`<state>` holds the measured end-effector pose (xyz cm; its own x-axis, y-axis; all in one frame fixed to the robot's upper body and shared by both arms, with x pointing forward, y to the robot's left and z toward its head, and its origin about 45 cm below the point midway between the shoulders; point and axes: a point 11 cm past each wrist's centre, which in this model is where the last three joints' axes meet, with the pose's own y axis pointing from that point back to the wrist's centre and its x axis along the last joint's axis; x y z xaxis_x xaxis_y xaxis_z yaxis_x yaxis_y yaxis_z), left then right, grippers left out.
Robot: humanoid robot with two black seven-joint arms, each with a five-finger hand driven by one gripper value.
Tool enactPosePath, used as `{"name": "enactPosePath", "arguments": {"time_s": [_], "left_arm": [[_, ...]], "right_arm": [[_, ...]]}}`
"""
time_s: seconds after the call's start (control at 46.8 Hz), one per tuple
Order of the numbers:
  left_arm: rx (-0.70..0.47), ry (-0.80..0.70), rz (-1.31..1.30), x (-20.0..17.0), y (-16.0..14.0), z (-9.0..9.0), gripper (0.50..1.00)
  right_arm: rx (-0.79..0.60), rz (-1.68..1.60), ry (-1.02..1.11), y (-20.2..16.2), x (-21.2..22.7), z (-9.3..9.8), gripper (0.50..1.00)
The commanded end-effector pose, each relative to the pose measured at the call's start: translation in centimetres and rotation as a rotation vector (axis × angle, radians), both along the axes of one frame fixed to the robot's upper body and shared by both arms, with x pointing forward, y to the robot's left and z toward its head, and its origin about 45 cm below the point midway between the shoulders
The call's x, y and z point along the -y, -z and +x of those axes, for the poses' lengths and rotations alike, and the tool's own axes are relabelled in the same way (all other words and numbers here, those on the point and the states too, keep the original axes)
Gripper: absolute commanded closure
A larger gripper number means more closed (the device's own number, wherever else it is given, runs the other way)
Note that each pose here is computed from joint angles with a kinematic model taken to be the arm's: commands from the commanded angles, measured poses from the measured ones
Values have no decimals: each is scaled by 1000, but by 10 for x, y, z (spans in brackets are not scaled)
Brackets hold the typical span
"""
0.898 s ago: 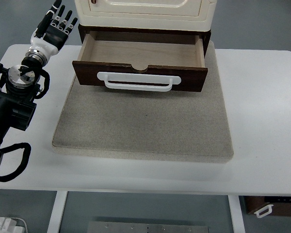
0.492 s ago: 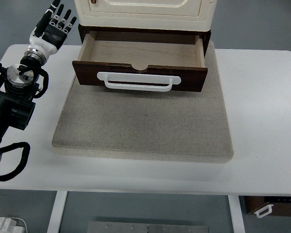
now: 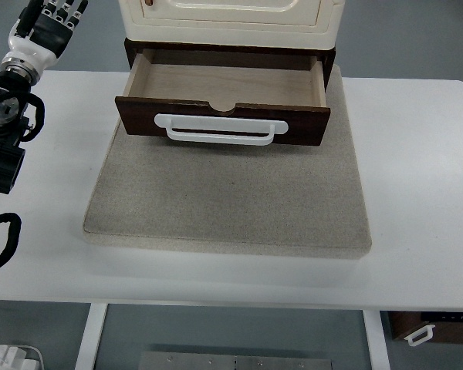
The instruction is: Close drawer under combined cabinet
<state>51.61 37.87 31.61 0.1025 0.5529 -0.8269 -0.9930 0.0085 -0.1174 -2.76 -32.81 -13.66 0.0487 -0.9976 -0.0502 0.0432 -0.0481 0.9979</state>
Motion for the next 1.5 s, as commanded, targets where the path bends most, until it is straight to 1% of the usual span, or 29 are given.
{"name": "enactPosePath", "arguments": {"time_s": [0.0,0.15,0.321,0.449,0.556,0.62,0.727,0.876,0.941,1.09,1.197,1.347,1.475], "left_arm": [[27,2,11,-4,-10,0,500],[125,21,35,-11,-41,1,500],[225,11,66,-24,-93,2,500],[307,26,87,-22,-132,1,500],[397,48,143,-21,-170,-9,500],[444,76,186,-15,-187,-17,500],[487,141,277,8,-202,-24,500],[583,229,352,41,-226,-41,500],[610,282,383,59,-231,-48,500],[644,408,459,101,-232,-63,500],[677,494,509,129,-234,-78,500],[715,608,610,169,-227,-99,500],[734,703,699,200,-211,-117,500]], "right_arm": [[-1,0,0,0,0,0,548],[0,0,0,0,0,0,548],[0,0,0,0,0,0,548],[-1,0,0,0,0,0,548],[0,0,0,0,0,0,548],[-1,0,0,0,0,0,548],[0,0,0,0,0,0,548],[0,0,0,0,0,0,548],[0,0,0,0,0,0,548],[0,0,0,0,0,0,548],[0,0,0,0,0,0,548],[0,0,0,0,0,0,548],[0,0,0,0,0,0,548]]}}
